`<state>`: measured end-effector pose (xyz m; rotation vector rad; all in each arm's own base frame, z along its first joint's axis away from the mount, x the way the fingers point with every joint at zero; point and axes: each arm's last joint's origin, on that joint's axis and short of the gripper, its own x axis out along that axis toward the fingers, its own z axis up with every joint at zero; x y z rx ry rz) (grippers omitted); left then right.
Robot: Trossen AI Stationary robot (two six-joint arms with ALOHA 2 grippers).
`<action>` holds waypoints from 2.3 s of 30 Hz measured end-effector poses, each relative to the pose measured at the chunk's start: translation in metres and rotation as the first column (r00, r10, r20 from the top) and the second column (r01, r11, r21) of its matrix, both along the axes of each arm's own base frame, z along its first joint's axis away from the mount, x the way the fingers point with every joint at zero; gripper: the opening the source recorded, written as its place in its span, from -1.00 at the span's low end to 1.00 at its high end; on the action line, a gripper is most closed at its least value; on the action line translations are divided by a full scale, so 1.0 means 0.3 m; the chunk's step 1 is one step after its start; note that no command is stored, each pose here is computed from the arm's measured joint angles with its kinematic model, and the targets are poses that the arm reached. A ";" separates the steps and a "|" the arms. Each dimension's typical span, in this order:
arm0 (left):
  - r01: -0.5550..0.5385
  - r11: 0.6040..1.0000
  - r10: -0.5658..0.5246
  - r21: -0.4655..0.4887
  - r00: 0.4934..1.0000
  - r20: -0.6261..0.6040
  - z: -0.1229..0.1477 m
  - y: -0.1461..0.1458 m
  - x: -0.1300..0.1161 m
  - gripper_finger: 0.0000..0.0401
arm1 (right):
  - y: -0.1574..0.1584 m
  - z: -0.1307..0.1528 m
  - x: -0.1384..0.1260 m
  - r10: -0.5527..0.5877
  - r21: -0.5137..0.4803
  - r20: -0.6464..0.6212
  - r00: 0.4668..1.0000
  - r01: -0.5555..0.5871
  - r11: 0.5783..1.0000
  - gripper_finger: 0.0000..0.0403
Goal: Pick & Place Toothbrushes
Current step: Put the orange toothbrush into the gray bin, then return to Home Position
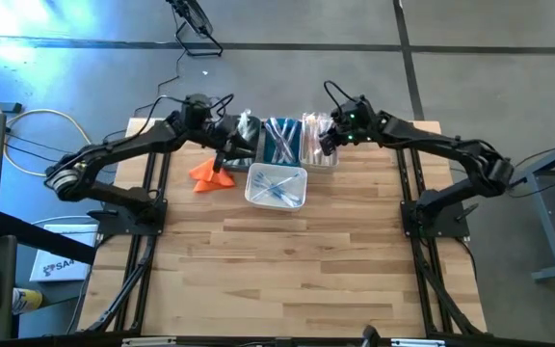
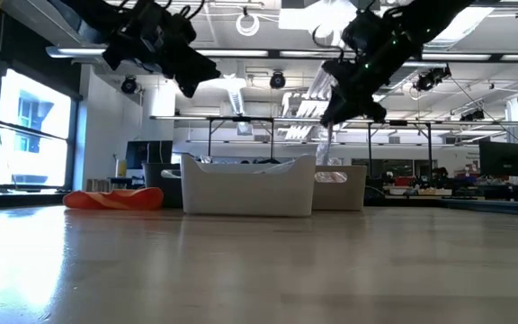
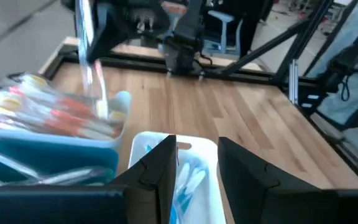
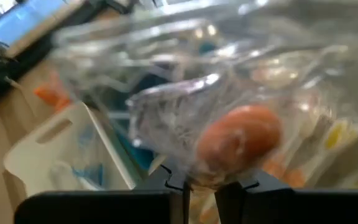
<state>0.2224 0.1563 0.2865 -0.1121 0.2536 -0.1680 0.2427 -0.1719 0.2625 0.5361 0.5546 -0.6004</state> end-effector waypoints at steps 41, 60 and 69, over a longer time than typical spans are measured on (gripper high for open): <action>-0.014 1.000 0.014 -0.005 0.998 0.059 0.058 -0.085 -0.074 -0.42 | 0.037 0.065 -0.033 0.081 -0.075 0.027 0.996 -0.078 0.994 -0.28; -0.028 0.997 0.030 -0.076 0.999 0.029 0.051 -0.086 -0.075 -0.42 | 0.192 0.132 0.094 0.320 -0.269 0.181 0.930 -0.266 0.926 -0.98; -0.031 0.998 0.033 -0.054 0.998 0.045 0.057 -0.084 -0.074 -0.45 | 0.246 0.149 0.122 0.378 -0.305 0.221 0.899 -0.305 0.902 -0.98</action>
